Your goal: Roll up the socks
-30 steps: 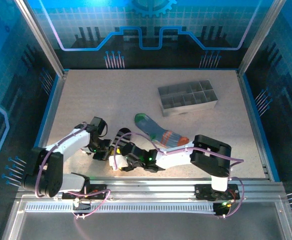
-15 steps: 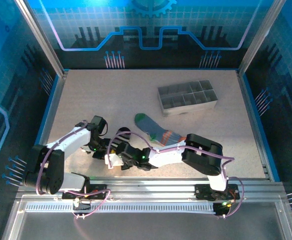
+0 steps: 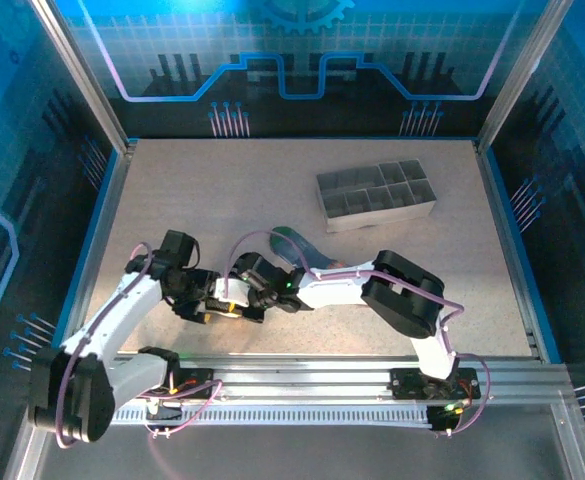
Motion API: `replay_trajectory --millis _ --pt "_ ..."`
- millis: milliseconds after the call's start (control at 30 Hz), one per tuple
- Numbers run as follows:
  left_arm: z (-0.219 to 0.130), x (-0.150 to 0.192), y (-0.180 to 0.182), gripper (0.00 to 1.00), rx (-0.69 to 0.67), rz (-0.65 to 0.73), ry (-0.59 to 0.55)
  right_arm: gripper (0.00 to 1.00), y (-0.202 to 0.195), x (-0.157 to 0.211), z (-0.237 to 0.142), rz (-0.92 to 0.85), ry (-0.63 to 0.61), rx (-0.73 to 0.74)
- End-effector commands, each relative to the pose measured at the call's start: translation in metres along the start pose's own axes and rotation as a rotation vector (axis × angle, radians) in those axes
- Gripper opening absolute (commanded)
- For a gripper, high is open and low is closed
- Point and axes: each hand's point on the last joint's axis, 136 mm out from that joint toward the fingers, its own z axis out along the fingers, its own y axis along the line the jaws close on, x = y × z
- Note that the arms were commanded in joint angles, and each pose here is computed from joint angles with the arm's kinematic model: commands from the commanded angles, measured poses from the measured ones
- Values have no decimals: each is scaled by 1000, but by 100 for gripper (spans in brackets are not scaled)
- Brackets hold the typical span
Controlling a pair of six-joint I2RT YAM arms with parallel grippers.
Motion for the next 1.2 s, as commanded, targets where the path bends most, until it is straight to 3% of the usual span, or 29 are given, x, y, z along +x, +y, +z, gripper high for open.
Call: replay_trajectory --millis 0,200,633,733,900,967,1033,1167 --pt "-13 5 5 69 33 85 14 0 25 89 11 235 267 -158" --pt "6 16 11 56 96 118 96 0 21 96 13 349 295 -223" --pt "45 3 11 51 55 139 74 0 16 105 18 485 352 -287" --pt "56 -4 24 42 -25 153 53 0 10 106 19 499 349 -276" --pt "63 -9 60 6 -202 124 37 0 -1 90 14 422 286 -236" --pt "60 -9 74 0 -273 97 41 7 -4 78 11 330 253 -200" --pt "55 -7 85 0 -327 67 40 19 -10 60 4 209 199 -128" --pt "44 -4 90 0 -360 2 17 53 -25 12 -29 -47 0 159"
